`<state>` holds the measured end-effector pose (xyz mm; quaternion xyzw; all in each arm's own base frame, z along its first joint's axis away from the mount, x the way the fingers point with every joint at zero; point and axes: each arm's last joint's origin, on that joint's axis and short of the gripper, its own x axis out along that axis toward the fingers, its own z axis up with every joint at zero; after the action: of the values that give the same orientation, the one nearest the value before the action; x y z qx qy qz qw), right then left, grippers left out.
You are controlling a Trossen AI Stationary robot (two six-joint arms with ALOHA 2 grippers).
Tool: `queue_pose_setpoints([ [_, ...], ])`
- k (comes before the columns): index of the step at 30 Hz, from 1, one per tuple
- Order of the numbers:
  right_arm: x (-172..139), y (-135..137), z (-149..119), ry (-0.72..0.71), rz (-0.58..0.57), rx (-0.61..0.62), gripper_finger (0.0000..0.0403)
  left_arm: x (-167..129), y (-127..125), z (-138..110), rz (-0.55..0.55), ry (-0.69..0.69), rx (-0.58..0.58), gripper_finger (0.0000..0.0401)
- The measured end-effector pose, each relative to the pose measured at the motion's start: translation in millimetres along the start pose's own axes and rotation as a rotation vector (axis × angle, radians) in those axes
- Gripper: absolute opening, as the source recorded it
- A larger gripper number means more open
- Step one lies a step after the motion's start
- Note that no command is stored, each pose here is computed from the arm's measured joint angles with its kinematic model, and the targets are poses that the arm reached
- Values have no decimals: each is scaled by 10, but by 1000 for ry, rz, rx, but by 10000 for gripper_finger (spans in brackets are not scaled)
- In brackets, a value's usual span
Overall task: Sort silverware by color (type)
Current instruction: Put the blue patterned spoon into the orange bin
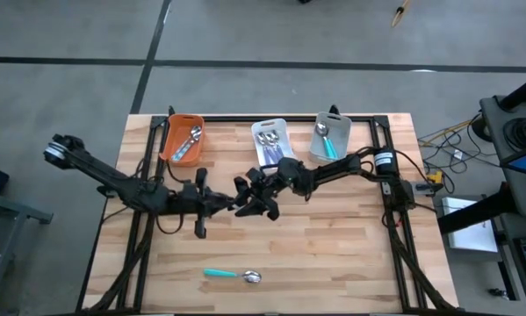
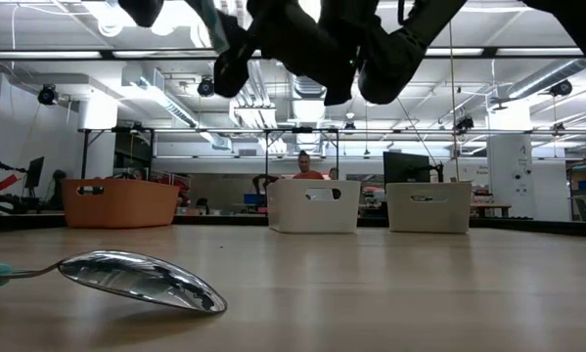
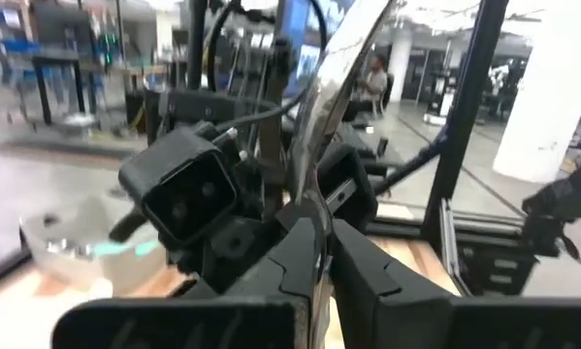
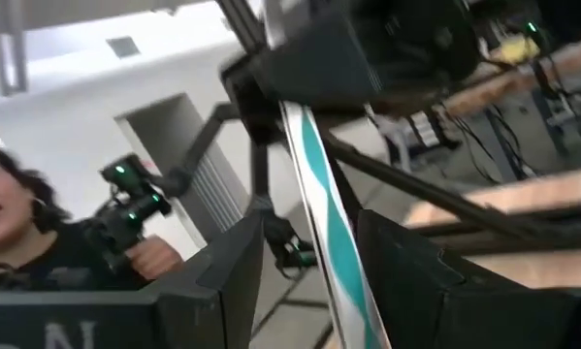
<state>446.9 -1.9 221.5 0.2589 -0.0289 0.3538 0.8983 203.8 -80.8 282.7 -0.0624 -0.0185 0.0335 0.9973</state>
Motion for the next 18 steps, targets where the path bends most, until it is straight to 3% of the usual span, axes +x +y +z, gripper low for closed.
queue_pose_setpoints([
  [9,-30,-131,-170,158,-124,57,151,-168,105,-111,40,203,-97,0],
  [18,-104,-260,-364,286,-351,82,148,-236,145,-87,55,217,-90,1],
])
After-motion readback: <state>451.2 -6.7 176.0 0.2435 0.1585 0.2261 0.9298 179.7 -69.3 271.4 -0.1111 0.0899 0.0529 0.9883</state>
